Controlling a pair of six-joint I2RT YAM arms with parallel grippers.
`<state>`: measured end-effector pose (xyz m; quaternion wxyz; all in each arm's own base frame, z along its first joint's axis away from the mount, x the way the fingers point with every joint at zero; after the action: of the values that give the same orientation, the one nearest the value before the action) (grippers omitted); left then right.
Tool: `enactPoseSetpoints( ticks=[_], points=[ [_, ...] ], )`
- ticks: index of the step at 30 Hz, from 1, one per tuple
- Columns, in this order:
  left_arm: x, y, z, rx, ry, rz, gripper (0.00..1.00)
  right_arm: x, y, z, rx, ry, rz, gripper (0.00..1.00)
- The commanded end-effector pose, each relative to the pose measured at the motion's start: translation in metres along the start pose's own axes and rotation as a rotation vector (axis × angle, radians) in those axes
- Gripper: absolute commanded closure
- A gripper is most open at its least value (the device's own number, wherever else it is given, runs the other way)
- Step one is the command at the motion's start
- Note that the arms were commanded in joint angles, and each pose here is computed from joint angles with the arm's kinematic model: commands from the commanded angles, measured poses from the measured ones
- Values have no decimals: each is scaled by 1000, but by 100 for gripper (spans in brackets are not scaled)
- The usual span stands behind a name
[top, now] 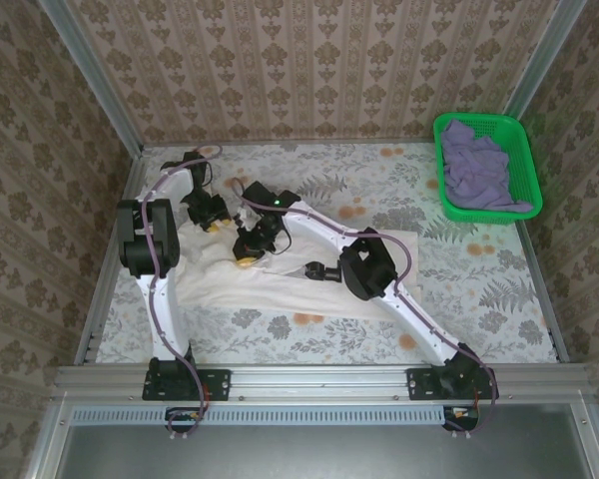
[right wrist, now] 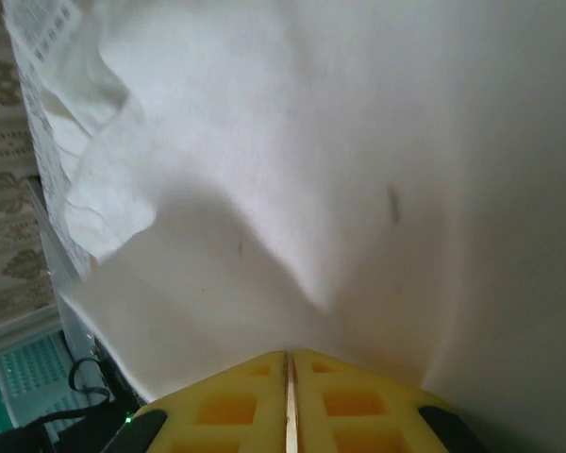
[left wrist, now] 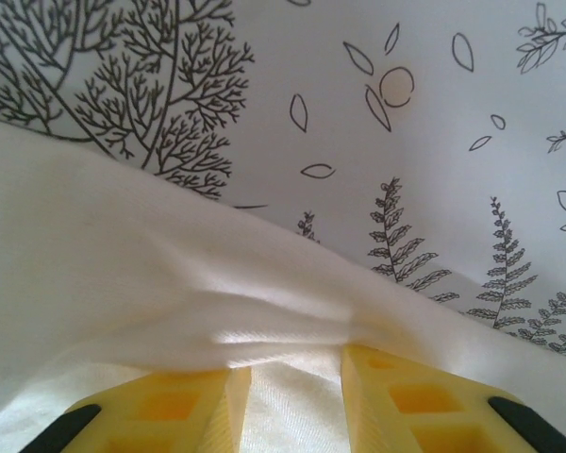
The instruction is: Fold and stack the t-shirts
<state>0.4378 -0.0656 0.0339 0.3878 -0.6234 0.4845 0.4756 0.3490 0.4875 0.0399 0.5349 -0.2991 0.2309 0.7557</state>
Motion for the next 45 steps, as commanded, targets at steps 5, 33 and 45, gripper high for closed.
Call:
enactPoseSetpoints(
  ticks=[5,33,45],
  points=[
    [12,-7,11,19,-56,1,67,-18,41,2,-28,63,91,88],
    [-43,23,-35,-80,-129,-191,55,-279,113,-252,639,500,-570,64],
    [20,28,-23,-228,-244,-7,52,-267,144,-275,800,445,-491,63]
  ],
)
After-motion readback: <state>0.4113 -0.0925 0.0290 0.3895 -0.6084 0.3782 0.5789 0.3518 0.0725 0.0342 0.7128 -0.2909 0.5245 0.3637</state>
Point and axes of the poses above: each hand's point on the last joint's axis, 136 mm out from that joint toward the fingers, its own x axis out along the fingers, its own z axis along the line the jaws close on, y = z × x, the point moved 1 cm from there along -x, back along the fingers, and after that the axes turned 6 degrees about x, right-handed, at the moved point
